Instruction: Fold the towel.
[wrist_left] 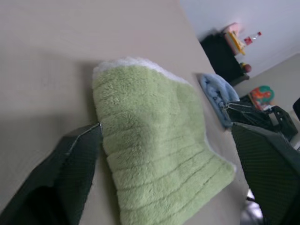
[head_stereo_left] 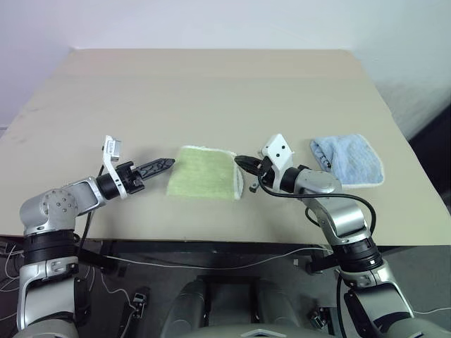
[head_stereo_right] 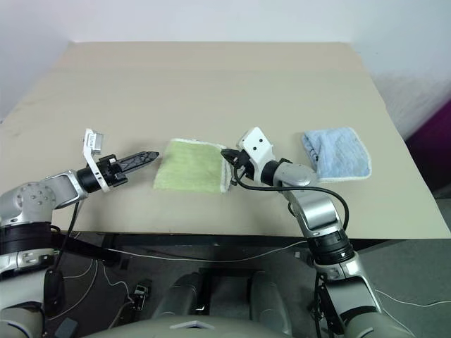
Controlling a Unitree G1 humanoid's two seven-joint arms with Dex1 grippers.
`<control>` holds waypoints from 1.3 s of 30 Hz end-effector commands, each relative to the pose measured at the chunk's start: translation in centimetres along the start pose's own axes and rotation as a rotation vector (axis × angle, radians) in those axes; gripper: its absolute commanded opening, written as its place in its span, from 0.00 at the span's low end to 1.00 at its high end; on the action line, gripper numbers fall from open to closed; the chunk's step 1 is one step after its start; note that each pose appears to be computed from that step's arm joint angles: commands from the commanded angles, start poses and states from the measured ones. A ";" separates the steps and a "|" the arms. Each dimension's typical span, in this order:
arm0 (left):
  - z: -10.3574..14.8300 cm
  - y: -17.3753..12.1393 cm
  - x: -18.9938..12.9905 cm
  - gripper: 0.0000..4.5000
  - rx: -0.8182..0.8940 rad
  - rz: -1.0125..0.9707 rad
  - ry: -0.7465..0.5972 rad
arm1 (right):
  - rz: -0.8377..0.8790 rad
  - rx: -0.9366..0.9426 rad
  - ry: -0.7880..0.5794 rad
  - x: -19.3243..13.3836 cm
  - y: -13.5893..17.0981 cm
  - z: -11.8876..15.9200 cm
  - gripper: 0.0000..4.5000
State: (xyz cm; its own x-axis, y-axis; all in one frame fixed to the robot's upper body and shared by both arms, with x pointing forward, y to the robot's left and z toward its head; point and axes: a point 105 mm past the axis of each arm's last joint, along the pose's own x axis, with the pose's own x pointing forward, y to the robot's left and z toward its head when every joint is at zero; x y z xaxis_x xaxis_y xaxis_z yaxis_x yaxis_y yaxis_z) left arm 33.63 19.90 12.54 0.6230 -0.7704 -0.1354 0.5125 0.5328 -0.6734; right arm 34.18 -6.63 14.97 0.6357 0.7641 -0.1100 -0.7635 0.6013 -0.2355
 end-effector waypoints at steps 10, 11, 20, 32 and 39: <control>-4.1 -2.0 2.1 0.99 -0.064 -0.141 0.172 | -0.046 -0.048 -0.056 -1.0 -0.4 2.0 0.00; -4.4 -2.2 2.2 0.99 -0.077 -0.151 0.183 | -0.045 -0.050 -0.056 -1.0 -0.4 2.0 0.00; -5.5 -2.6 2.6 0.99 -0.122 -0.167 0.179 | -0.040 -0.060 -0.059 -0.9 -0.2 2.3 0.00; -4.5 -1.0 2.1 0.71 -0.088 -0.086 0.129 | -0.034 -0.060 -0.058 -0.7 0.0 2.2 0.00; -4.3 -0.8 2.0 0.17 -0.079 -0.082 0.118 | -0.036 -0.056 -0.058 -0.7 0.0 2.2 0.00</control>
State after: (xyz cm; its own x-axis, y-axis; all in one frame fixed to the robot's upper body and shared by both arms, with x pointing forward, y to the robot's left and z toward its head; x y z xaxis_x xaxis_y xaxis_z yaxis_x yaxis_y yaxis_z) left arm 31.79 16.17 9.37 0.5008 -0.8505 -0.1607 0.4954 0.4338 -0.7525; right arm 33.78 -7.01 15.67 0.6598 0.7456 -0.0932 -0.7388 0.6210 -0.2620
